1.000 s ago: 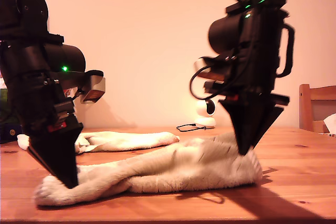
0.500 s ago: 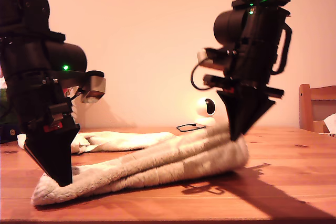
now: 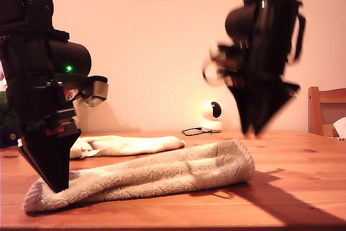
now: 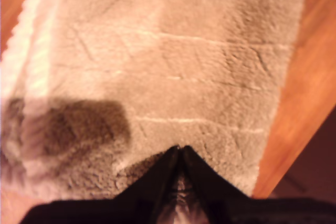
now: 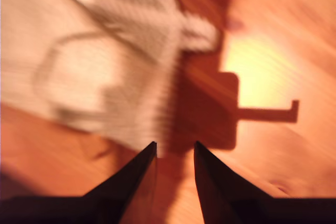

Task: Fold the tea towel in front of you. After folding it, place it to the right side.

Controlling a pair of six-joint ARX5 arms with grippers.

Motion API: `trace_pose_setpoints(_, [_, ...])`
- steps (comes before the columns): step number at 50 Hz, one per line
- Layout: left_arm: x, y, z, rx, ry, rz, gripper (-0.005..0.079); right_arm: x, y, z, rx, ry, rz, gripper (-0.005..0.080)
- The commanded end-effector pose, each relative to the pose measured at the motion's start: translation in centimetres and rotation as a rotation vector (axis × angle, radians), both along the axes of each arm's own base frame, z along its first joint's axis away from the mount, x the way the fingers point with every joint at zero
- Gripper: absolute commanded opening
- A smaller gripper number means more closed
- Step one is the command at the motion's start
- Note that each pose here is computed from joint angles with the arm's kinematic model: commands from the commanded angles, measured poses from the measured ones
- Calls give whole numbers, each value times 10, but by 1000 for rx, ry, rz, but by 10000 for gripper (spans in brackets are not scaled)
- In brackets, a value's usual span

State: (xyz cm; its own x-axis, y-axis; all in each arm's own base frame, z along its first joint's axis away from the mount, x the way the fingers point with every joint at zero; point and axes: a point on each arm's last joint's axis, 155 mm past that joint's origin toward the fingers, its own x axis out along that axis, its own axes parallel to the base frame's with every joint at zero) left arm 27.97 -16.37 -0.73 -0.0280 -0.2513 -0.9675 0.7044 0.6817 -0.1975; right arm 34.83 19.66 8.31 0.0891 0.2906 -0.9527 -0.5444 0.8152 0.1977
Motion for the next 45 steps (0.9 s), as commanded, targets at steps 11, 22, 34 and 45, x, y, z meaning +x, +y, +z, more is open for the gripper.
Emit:
trace_pose_setpoints(11, [-51,-13,-25,-116,285,99,16,-20,38,8,93,17,106,-11])
trace_pose_setpoints(22, [-62,-30,-12,-216,375,150,2,-25,57,-7,91,30,137,-11])
trace_pose_setpoints(34, [-59,-33,-12,-218,394,217,2,-29,60,-37,56,99,114,-11])
trace_pose_setpoints(45, [-57,-36,-12,-223,396,243,1,-24,56,-63,13,115,110,-11])
